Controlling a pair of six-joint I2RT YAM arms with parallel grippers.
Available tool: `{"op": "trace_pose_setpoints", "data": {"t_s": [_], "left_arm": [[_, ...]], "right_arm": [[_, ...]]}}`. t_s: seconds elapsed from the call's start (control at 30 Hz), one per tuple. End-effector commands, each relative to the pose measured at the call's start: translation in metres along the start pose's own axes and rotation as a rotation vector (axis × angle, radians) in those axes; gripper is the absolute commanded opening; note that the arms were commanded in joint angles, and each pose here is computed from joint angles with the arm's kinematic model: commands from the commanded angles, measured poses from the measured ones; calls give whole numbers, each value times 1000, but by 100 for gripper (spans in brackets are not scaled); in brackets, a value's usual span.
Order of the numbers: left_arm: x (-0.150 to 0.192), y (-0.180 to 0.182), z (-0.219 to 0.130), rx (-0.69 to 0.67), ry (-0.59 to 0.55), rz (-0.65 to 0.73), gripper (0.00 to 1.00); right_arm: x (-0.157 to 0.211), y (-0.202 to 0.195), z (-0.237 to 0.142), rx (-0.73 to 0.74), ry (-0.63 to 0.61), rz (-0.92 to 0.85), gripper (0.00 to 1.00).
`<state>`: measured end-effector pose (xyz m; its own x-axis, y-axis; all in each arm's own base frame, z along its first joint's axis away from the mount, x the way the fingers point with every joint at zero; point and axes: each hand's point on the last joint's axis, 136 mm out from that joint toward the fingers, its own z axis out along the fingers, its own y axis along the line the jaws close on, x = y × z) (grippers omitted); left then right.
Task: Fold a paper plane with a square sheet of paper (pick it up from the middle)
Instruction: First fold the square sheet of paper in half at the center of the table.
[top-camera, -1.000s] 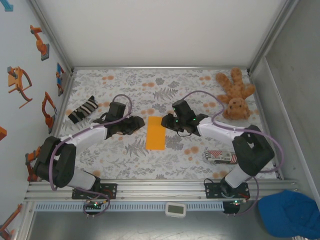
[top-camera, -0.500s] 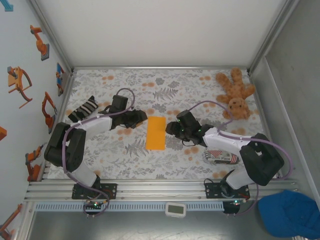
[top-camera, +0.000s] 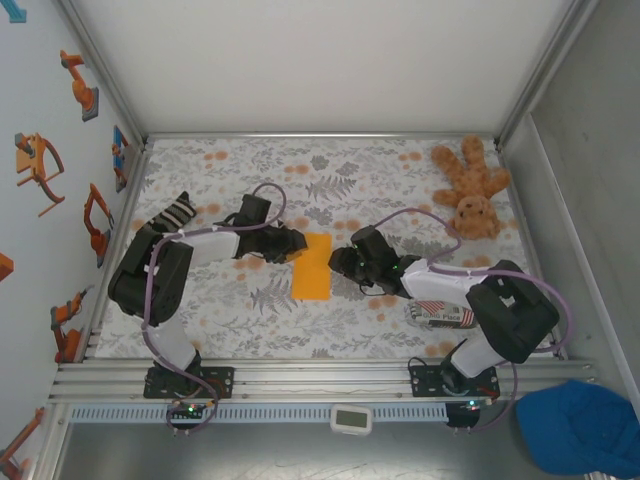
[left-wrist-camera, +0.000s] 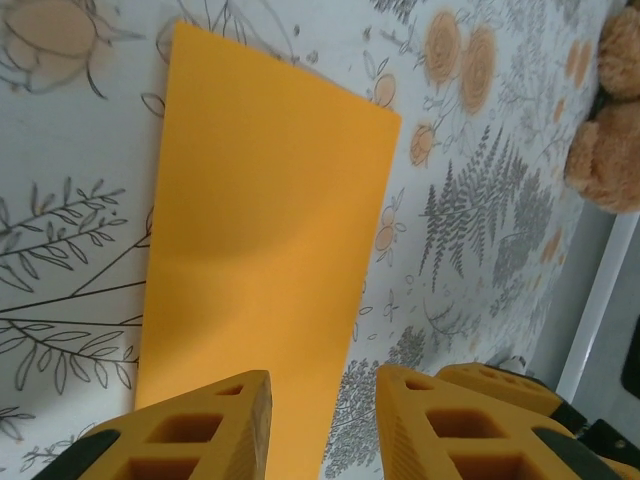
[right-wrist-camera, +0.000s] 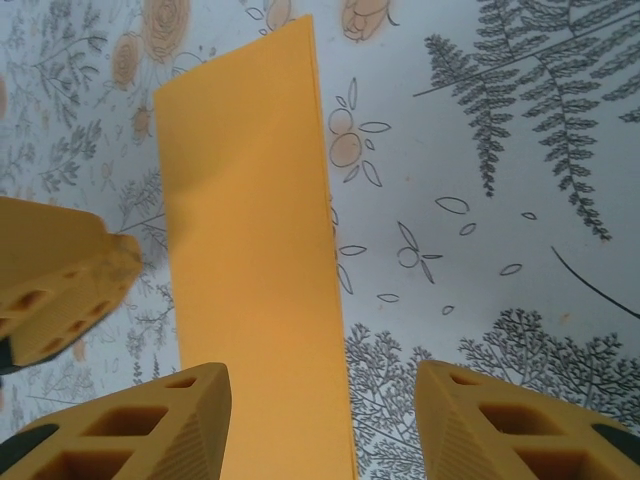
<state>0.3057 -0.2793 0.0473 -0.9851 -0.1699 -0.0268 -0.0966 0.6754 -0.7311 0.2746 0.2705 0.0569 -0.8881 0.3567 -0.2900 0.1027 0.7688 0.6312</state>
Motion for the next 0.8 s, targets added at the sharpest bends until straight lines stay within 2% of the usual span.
{"op": "trace_pose_setpoints", "data": {"t_s": [0.0, 0.2, 0.47, 0.77], "left_arm": [[2, 4, 6, -15, 30, 0, 31], [0, 28, 14, -105, 23, -53, 30], [17, 65, 22, -185, 32, -155, 31], [22, 76, 26, -206, 38, -187, 31]], "right_arm": [[1, 1, -1, -16, -10, 18, 50], [13, -2, -4, -27, 11, 43, 49], [32, -2, -3, -30, 25, 68, 47], [52, 1, 3, -48, 112, 94, 40]]}}
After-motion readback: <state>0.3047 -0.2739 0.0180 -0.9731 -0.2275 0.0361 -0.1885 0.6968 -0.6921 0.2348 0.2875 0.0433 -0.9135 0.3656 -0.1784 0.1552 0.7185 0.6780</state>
